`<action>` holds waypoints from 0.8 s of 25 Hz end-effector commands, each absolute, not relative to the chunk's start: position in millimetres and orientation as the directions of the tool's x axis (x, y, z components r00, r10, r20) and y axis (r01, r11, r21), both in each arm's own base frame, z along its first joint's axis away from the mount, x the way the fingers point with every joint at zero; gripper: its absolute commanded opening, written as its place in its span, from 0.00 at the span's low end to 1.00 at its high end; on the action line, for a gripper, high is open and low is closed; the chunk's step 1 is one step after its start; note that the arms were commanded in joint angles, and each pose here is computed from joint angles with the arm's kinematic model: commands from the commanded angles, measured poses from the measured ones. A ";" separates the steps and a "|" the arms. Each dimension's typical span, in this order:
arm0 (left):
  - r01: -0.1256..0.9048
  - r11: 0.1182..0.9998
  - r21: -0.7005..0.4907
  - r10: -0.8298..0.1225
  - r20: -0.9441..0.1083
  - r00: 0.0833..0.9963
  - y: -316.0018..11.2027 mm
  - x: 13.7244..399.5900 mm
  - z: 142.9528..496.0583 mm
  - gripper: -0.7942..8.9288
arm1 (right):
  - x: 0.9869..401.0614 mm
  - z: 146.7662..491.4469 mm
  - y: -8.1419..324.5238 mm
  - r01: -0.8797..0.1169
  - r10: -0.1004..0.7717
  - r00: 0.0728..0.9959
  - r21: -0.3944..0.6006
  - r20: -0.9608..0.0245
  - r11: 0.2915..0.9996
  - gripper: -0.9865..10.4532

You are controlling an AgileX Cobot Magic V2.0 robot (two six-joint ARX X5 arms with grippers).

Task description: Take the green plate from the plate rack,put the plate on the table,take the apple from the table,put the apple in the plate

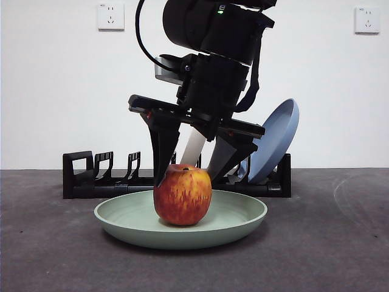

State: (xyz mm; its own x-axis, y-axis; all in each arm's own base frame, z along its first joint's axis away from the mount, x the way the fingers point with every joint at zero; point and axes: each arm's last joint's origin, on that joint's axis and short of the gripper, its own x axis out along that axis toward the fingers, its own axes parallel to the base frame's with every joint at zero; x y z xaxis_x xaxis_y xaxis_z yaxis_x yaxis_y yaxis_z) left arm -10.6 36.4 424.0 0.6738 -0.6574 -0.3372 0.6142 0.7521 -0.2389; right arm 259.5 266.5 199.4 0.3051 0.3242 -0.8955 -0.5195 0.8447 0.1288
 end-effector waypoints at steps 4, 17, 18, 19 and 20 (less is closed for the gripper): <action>0.611 0.752 -0.246 -0.658 -0.335 0.675 36.4 -10.8 423.3 0.40 | 259.8 191.8 267.9 -0.513 0.309 0.291 0.125 -0.906 0.849 0.34; 0.610 0.753 -0.246 -0.657 -0.335 0.676 36.4 -10.8 423.3 0.40 | 262.5 211.2 270.8 -0.513 0.302 0.279 0.125 -0.911 0.849 0.56; 0.610 0.753 -0.246 -0.657 -0.335 0.676 36.4 -10.8 423.3 0.40 | 263.2 217.3 271.5 -0.514 0.302 0.278 0.124 -0.912 0.849 0.56; 0.610 0.753 -0.245 -0.657 -0.335 0.676 36.4 -10.8 423.3 0.40 | 263.9 224.2 272.2 -0.514 0.301 0.277 0.123 -0.913 0.849 0.56; 0.610 0.753 -0.245 -0.657 -0.335 0.676 36.4 -10.8 423.3 0.40 | 264.4 231.1 272.7 -0.518 0.301 0.277 0.122 -0.913 0.847 0.56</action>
